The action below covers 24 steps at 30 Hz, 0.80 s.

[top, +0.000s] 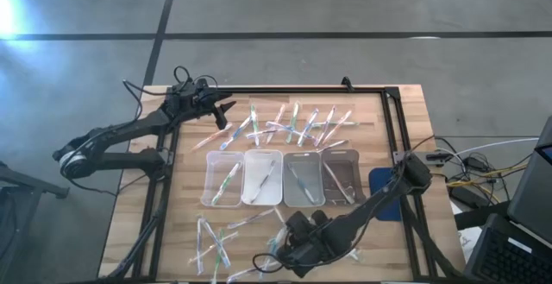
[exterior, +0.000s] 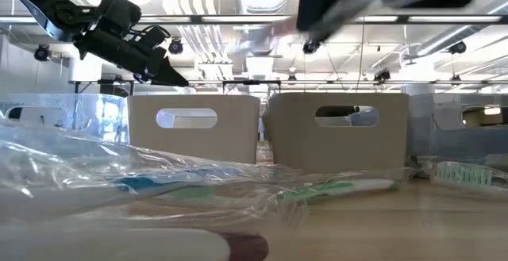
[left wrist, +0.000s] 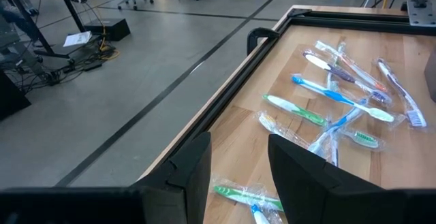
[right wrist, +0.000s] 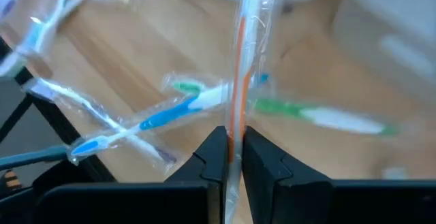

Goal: Pick & Place Toothbrushes
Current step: Put the orange toothbrush into the black bin

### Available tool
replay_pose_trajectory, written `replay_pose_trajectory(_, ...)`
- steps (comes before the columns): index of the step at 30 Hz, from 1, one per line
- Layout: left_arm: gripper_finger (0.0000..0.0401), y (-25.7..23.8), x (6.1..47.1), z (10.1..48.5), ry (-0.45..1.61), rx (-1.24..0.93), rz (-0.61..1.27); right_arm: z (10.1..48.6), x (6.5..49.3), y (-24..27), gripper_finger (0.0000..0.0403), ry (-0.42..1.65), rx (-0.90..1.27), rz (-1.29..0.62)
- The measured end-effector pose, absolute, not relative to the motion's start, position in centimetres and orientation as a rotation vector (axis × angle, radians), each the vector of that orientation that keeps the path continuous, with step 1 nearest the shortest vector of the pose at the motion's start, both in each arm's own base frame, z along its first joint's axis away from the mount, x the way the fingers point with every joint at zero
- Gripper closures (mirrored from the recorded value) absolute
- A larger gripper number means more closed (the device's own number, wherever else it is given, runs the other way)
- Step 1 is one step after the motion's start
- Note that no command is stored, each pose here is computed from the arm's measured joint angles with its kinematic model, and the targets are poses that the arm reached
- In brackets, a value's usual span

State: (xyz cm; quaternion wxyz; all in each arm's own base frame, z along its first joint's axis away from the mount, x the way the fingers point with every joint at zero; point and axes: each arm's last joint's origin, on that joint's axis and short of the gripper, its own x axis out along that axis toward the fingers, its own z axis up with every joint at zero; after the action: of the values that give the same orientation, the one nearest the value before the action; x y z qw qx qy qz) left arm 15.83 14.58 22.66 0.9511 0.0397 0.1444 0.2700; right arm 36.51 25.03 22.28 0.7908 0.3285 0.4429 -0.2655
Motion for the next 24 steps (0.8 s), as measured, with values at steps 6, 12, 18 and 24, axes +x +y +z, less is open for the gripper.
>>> replay_pose_trajectory(6,0.0249,14.6,15.8,22.7,0.293,0.081,0.549,25.6,35.3,23.7,0.038,0.947,0.563,-0.665)
replay_pose_trajectory(12,0.0249,14.6,15.8,22.7,0.294,0.081,0.549,27.9,34.1,22.5,0.038,1.003,0.441,-0.754)
replay_pose_trajectory(18,0.0249,14.6,15.8,22.7,0.294,0.081,0.549,29.1,33.2,21.9,0.038,1.051,0.366,-0.798)
replay_pose_trajectory(24,0.0249,14.6,15.8,22.7,0.293,0.081,0.55,29.3,33.1,21.2,0.038,1.074,0.32,-0.775)
